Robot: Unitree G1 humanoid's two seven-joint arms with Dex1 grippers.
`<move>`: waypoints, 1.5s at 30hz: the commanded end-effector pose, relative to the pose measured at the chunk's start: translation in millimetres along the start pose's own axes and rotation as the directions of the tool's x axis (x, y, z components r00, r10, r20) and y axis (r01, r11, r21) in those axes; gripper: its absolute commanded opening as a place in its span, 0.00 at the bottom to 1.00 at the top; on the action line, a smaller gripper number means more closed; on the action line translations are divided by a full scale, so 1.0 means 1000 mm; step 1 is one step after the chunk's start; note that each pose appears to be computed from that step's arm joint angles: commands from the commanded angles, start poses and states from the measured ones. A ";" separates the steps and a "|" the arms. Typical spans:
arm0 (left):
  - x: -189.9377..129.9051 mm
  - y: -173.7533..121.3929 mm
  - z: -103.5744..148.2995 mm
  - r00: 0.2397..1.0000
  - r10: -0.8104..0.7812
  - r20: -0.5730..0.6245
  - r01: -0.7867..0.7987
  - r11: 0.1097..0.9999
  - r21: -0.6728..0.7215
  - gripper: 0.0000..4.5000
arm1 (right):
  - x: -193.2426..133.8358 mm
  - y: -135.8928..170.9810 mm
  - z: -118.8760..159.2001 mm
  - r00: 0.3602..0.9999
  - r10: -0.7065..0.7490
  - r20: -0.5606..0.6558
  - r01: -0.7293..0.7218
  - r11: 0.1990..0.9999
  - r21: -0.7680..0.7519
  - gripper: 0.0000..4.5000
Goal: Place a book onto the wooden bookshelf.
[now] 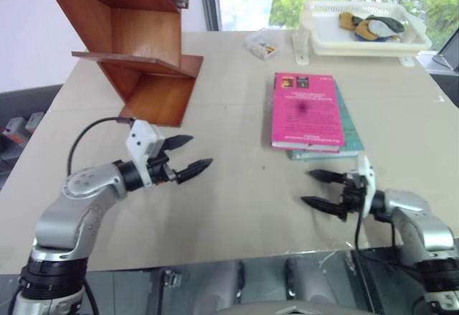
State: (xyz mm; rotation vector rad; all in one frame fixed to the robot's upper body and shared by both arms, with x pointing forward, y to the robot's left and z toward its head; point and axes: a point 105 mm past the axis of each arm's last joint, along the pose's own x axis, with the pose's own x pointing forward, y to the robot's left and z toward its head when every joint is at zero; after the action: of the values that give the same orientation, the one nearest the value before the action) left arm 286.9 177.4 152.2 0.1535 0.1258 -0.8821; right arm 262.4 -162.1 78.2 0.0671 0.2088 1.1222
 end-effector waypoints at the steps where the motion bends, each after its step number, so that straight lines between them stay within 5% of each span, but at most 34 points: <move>1: 0.022 -0.003 0.010 0.996 -0.056 0.070 0.058 0.998 -0.025 0.98 | -0.046 -0.010 0.009 0.992 -0.128 0.003 0.128 0.991 -0.027 1.00; 9: 0.083 0.023 0.022 0.977 -0.033 0.209 0.088 0.961 -0.262 0.98 | -0.130 -0.040 0.019 0.906 -0.423 -0.026 0.419 0.903 -0.095 1.00; 13: 0.100 0.022 0.038 0.959 -0.097 0.267 0.169 0.950 -0.261 0.98 | -0.161 -0.080 0.043 0.740 -0.670 0.063 0.671 0.727 -0.149 1.00; 21: 0.083 0.009 0.046 0.934 -0.241 0.263 0.282 0.951 -0.130 0.98 | -0.107 -0.125 0.060 0.610 -0.776 0.161 0.791 0.610 -0.056 1.00; 29: 0.043 0.004 0.048 0.938 -0.332 0.104 0.322 0.941 0.103 0.98 | -0.093 -0.193 0.068 0.372 -0.925 0.081 0.920 0.379 0.100 1.00; 38: 0.022 0.000 0.053 0.952 -0.302 0.052 0.287 0.939 0.188 0.98 | -0.057 -0.211 0.081 0.395 -0.918 0.002 0.914 0.394 0.096 1.00; 45: 0.014 -0.006 0.048 0.963 -0.261 0.065 0.247 0.954 0.170 0.98 | -0.013 -0.201 0.085 0.565 -0.825 -0.026 0.825 0.564 0.034 1.00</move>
State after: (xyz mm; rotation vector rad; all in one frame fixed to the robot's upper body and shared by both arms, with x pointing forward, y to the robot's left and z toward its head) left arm 297.7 151.3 184.5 0.2268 0.0384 -1.1744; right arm 447.1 -259.7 113.4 0.0214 0.2757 0.1222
